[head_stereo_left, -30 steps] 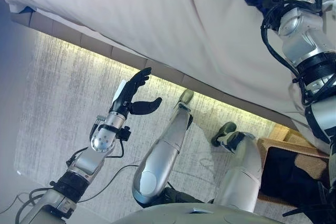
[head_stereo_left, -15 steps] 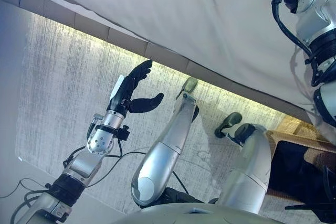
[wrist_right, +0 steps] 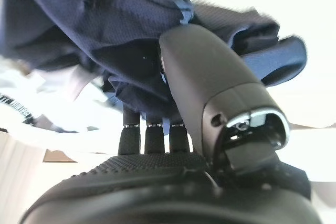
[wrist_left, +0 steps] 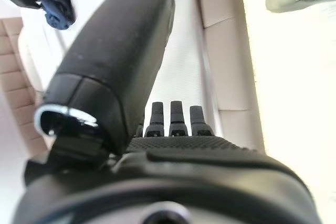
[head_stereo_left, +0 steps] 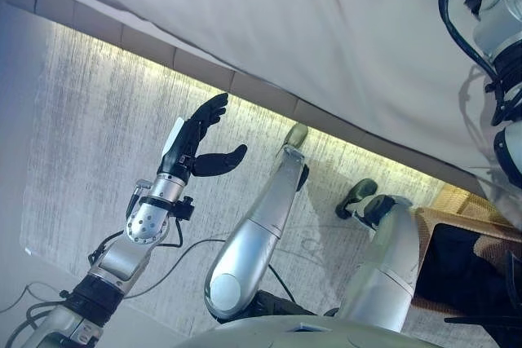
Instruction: Pick up the clothes from the bed and place them into the basket
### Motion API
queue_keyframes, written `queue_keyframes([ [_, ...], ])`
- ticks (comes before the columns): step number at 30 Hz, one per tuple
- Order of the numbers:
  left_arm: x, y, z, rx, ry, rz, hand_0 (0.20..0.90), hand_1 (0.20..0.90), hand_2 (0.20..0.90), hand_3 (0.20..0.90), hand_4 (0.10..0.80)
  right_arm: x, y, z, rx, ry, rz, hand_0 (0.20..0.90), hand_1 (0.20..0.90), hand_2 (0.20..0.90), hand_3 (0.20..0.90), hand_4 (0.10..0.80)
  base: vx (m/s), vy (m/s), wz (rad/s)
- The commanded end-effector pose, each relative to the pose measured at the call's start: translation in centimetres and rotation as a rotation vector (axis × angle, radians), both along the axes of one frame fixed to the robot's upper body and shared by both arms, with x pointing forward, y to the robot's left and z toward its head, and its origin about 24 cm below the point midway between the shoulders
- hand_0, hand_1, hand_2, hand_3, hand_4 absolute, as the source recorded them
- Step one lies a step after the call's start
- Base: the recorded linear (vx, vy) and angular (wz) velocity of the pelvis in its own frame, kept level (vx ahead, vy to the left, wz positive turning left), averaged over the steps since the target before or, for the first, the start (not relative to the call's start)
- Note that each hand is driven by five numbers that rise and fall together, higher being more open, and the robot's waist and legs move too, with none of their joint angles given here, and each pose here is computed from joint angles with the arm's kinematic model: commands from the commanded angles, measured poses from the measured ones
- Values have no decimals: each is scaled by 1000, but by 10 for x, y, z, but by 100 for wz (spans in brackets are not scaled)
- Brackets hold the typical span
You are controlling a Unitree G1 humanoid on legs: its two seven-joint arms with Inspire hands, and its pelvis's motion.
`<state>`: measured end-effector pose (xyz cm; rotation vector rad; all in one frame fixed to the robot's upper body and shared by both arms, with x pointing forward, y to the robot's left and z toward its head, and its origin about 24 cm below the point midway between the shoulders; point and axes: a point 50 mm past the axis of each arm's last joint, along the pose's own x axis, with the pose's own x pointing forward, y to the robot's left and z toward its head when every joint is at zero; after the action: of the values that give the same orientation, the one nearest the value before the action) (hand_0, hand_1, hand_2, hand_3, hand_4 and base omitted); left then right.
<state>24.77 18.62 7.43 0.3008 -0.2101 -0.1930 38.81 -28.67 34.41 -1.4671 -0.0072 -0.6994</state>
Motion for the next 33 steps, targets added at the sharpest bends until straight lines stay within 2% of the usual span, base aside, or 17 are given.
queue_keyframes([
  [1,2,3,25,-70,-127,17,900,900,900,900,800,-25,-16,45,-59,-220,-20,300,300,300,200,100,19,21,-10],
  [7,11,7,17,-58,-52,43,900,900,900,900,800,-20,-5,39,125,-289,164,300,300,300,200,100,65,6,-11],
  [22,22,3,-9,21,109,77,900,900,900,900,800,-14,-8,5,522,-297,398,300,300,300,200,100,98,7,-15],
  [33,20,11,-32,58,190,104,900,900,900,900,800,-20,5,12,726,-388,627,300,300,300,200,100,61,-9,-13],
])
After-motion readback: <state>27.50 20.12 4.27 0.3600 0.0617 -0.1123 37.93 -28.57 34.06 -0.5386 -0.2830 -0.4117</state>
